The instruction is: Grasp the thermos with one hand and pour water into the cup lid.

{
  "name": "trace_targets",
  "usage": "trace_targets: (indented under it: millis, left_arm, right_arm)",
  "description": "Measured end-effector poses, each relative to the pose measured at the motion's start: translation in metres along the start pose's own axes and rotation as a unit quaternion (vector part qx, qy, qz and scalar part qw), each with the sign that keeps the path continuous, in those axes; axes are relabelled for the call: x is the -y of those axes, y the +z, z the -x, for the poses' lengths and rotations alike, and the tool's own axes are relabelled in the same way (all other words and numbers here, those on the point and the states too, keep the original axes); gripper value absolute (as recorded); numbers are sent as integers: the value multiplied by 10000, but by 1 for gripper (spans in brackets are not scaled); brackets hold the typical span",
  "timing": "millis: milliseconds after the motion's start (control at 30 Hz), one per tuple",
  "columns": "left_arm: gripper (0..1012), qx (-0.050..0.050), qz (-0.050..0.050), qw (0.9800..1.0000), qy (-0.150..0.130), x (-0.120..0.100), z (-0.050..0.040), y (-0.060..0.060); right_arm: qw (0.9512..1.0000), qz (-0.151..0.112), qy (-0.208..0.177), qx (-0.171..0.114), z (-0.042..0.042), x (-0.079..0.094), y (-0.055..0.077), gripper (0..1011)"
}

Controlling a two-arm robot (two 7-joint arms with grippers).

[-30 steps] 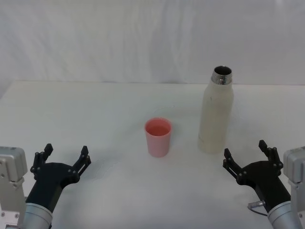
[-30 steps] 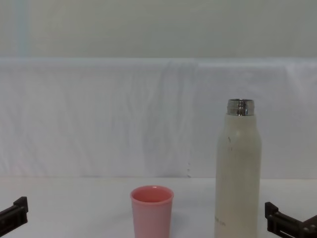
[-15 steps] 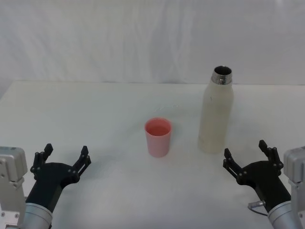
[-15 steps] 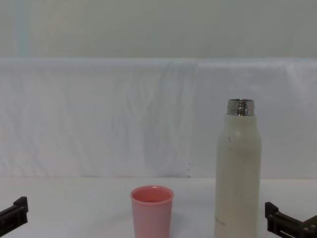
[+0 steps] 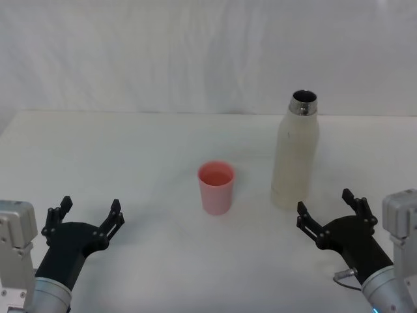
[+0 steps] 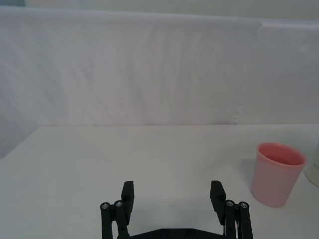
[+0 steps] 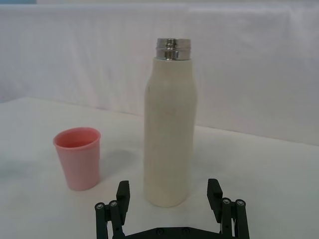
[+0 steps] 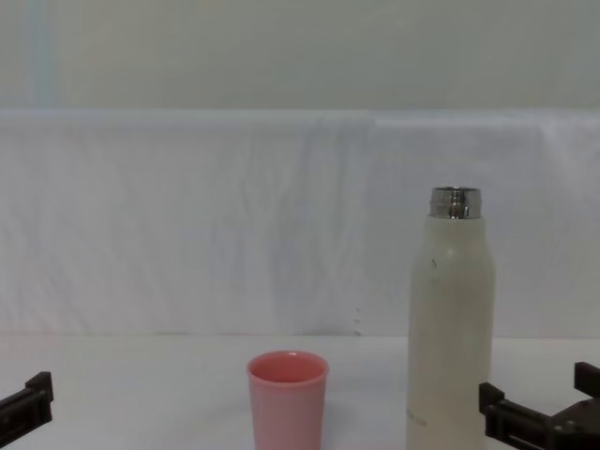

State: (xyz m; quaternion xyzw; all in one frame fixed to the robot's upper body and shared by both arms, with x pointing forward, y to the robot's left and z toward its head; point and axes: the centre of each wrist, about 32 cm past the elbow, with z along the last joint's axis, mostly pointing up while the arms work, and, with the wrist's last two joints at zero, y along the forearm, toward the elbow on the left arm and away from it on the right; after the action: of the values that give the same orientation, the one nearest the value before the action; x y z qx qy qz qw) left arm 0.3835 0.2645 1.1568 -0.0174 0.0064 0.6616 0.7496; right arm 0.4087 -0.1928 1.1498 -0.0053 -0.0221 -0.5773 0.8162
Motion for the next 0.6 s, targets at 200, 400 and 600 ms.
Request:
trace_targets:
  millis: [200, 400, 600]
  left_arm:
    - [1001, 0, 0, 10000, 0, 0, 0, 0]
    - [1001, 0, 0, 10000, 1, 0, 0, 0]
    - [1001, 0, 0, 10000, 0, 0, 0, 0]
  right_arm:
    - [10000, 37, 74, -42, -12, -38, 8, 1001]
    - [9998, 69, 89, -162, -43, -71, 16, 1001]
    - [9994, 127, 76, -320, -95, -117, 12, 1001]
